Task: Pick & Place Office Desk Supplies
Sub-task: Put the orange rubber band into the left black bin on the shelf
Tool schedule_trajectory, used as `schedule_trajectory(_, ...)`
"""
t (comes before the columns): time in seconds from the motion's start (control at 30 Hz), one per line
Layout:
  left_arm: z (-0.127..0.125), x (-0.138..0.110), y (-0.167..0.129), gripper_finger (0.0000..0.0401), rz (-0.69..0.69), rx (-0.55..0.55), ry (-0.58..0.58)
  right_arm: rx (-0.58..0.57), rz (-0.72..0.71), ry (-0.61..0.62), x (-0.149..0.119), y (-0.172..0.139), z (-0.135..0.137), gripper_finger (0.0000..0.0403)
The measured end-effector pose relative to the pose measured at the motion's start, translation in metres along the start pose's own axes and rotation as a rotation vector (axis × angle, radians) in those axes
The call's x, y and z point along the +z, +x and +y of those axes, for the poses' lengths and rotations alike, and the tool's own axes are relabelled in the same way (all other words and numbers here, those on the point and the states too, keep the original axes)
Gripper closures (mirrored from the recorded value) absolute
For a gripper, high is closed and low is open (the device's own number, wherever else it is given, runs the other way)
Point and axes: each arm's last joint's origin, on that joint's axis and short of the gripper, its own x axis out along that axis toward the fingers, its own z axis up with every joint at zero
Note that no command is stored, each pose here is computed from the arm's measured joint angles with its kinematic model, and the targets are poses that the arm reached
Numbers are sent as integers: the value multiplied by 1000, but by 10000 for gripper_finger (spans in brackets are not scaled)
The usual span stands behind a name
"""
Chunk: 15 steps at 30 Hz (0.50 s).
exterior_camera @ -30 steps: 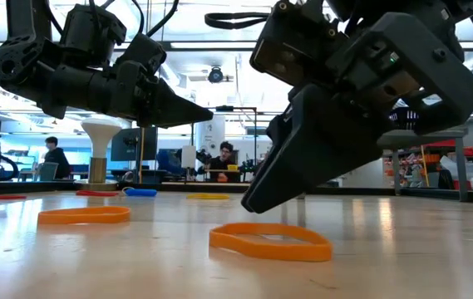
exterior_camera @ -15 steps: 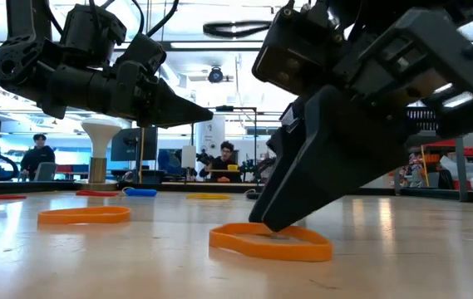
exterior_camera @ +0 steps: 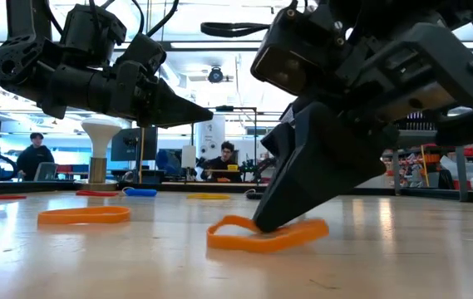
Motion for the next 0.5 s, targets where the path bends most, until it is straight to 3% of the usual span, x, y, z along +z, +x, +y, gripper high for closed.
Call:
schedule_trajectory(0.23, 0, 0, 0, 375, 0, 0, 0, -163, 47, -29, 4, -23, 0, 393)
schedule_trajectory(0.5, 0, 0, 0, 375, 0, 0, 0, -417, 10, -72, 22, -81, 9, 397)
